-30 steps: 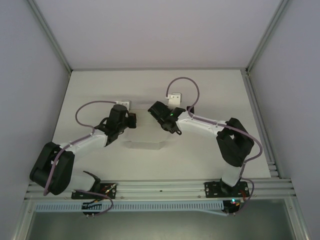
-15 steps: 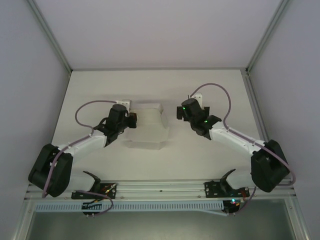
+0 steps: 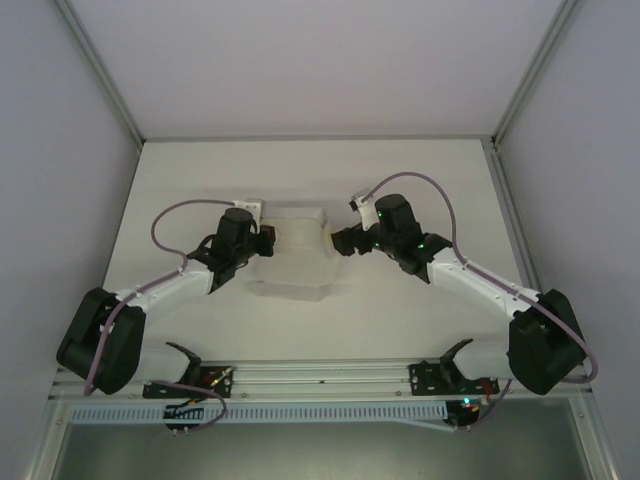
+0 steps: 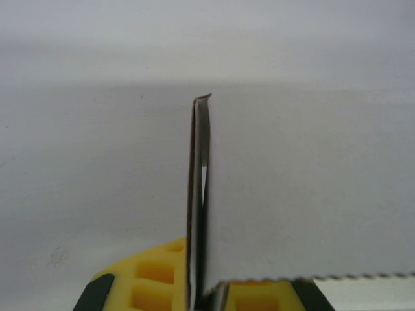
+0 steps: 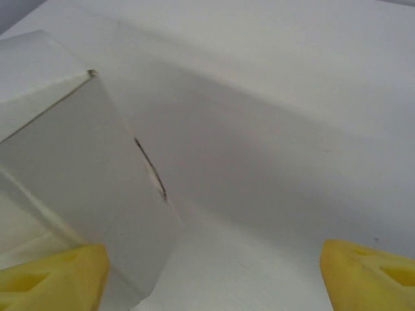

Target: Assemble paper box

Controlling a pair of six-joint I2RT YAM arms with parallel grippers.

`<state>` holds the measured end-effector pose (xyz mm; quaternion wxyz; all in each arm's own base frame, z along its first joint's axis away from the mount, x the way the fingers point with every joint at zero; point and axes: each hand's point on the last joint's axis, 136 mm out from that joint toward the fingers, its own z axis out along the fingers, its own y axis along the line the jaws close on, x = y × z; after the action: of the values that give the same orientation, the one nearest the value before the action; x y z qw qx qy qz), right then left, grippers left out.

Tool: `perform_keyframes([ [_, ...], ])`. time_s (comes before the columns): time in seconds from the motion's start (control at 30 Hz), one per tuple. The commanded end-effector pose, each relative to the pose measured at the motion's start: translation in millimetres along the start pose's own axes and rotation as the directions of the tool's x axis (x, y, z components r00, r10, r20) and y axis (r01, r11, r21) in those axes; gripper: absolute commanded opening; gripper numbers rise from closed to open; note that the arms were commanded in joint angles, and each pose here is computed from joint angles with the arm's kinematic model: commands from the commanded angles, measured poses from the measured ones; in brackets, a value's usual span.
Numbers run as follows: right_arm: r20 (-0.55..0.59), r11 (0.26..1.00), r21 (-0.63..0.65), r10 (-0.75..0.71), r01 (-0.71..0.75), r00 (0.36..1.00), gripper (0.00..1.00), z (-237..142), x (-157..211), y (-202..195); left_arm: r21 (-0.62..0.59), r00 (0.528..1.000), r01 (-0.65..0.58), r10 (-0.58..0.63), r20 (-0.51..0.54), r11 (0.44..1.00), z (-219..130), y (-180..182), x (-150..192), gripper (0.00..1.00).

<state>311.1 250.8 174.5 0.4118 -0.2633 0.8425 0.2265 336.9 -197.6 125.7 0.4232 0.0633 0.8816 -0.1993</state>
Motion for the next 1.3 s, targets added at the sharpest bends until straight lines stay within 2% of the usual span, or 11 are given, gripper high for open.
perform_keyframes([
  [0.0, 0.042, 0.994, -0.091, -0.057, 0.061, 0.997, 0.83, 5.4, -20.1, 16.2, 0.028, 1.0, -0.016, 0.015, 0.025, 0.999, -1.2, -8.1, -13.1, 0.0],
  [0.17, 0.014, 0.987, -0.154, -0.044, 0.046, 0.999, 0.76, 18.2, -27.8, 26.9, 0.021, 1.0, -0.018, 0.018, 0.01, 1.0, 2.6, -6.9, -10.3, 0.0],
  [0.3, -0.009, 0.993, -0.112, 0.026, -0.027, 1.0, 0.68, 28.7, -30.4, 22.7, 0.004, 1.0, 0.002, -0.002, 0.003, 1.0, 6.9, -3.1, -7.9, 0.0],
  [0.4, -0.032, 0.994, -0.107, 0.026, -0.029, 0.999, 0.65, 35.9, -23.9, 28.2, -0.009, 1.0, 0.005, -0.005, -0.007, 1.0, 9.8, -1.5, -8.1, 0.0],
  [0.57, -0.083, 0.994, -0.111, -0.029, 0.019, 0.996, 0.68, 41.5, -13.1, 46.5, -0.031, 1.0, 0.016, -0.016, -0.011, 0.999, 12.0, 0.4, -11.8, 0.0],
  [0.8, -0.1, 0.994, -0.106, -0.037, 0.026, 0.994, 0.69, 37.7, -9.8, 48.9, -0.047, 1.0, 0.006, -0.007, -0.015, 0.999, 13.3, 2.7, -13.3, 0.0],
  [1.27, -0.149, 0.973, -0.225, -0.092, 0.056, 0.985, 0.66, 28.5, -9.2, 69.0, -0.02, 0.998, -0.056, 0.055, -0.034, 0.998, 9.7, -1.2, -9.0, 0.0],
])
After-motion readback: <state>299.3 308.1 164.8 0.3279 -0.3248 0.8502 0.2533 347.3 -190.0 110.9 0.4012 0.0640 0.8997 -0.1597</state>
